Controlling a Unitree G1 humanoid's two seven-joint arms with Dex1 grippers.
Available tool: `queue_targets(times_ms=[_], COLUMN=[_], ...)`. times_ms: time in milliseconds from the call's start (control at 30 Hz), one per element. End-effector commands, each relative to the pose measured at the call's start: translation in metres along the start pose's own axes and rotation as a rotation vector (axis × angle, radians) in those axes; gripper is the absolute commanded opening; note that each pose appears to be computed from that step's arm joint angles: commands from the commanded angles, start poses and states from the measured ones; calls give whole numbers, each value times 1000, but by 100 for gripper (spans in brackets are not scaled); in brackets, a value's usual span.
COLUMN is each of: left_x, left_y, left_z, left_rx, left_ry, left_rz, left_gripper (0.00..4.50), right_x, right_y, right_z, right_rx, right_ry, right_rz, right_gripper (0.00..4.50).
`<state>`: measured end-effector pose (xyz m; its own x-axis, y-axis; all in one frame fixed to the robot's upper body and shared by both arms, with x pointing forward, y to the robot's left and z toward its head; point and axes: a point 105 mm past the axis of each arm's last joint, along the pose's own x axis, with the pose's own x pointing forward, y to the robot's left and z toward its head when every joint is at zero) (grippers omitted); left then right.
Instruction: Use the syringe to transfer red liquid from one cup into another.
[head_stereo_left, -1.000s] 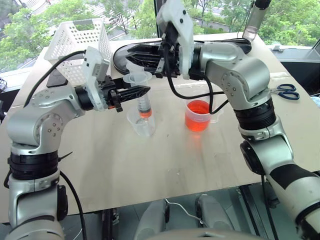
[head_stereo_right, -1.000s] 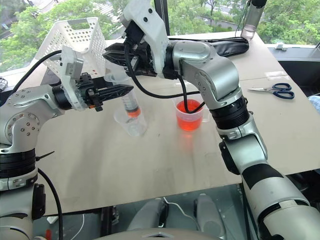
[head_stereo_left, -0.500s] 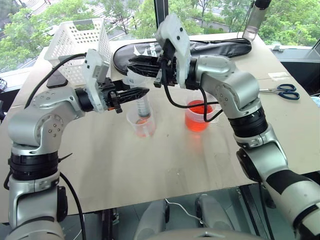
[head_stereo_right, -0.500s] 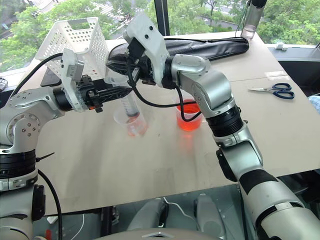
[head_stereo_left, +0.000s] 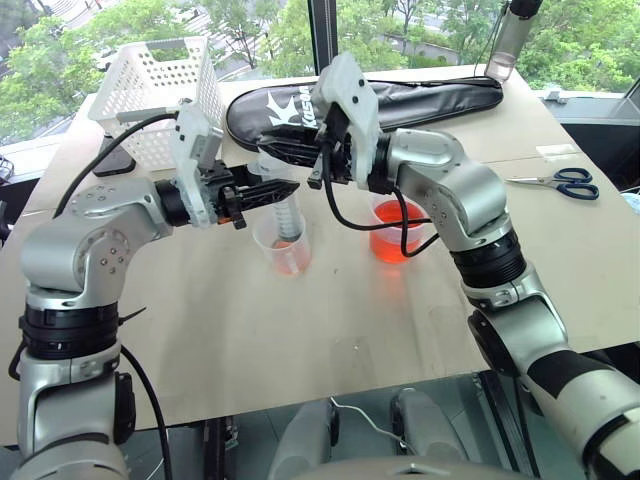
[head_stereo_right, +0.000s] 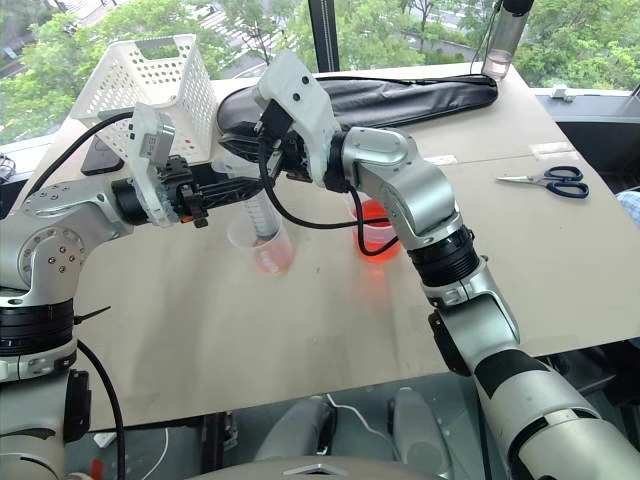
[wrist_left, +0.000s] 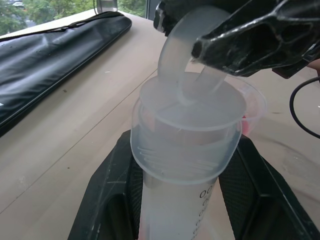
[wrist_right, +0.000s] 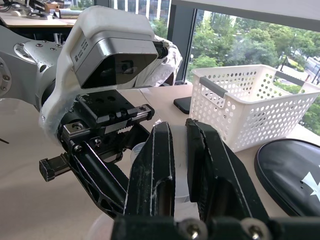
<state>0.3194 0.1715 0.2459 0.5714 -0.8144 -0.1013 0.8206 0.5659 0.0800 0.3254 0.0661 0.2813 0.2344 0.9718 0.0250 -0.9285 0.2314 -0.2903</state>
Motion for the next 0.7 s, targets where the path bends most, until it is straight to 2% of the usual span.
queue_targets(times_ms=[33, 433, 700], left_x=[-16, -14, -14], left_y=[4, -2, -4], left_z=[40, 25, 24], left_rx=[109, 117, 122], left_ry=[-128, -84, -79], left_rz=[50, 37, 34], left_gripper=[155, 155, 155], right_x=[7, 6, 5], right_y=[13, -1, -7], right_z=[-30, -4, 17], right_rx=[35, -3, -28], right_ry=[104, 31, -16], right_rz=[58, 22, 9], right_gripper=[9, 9, 9])
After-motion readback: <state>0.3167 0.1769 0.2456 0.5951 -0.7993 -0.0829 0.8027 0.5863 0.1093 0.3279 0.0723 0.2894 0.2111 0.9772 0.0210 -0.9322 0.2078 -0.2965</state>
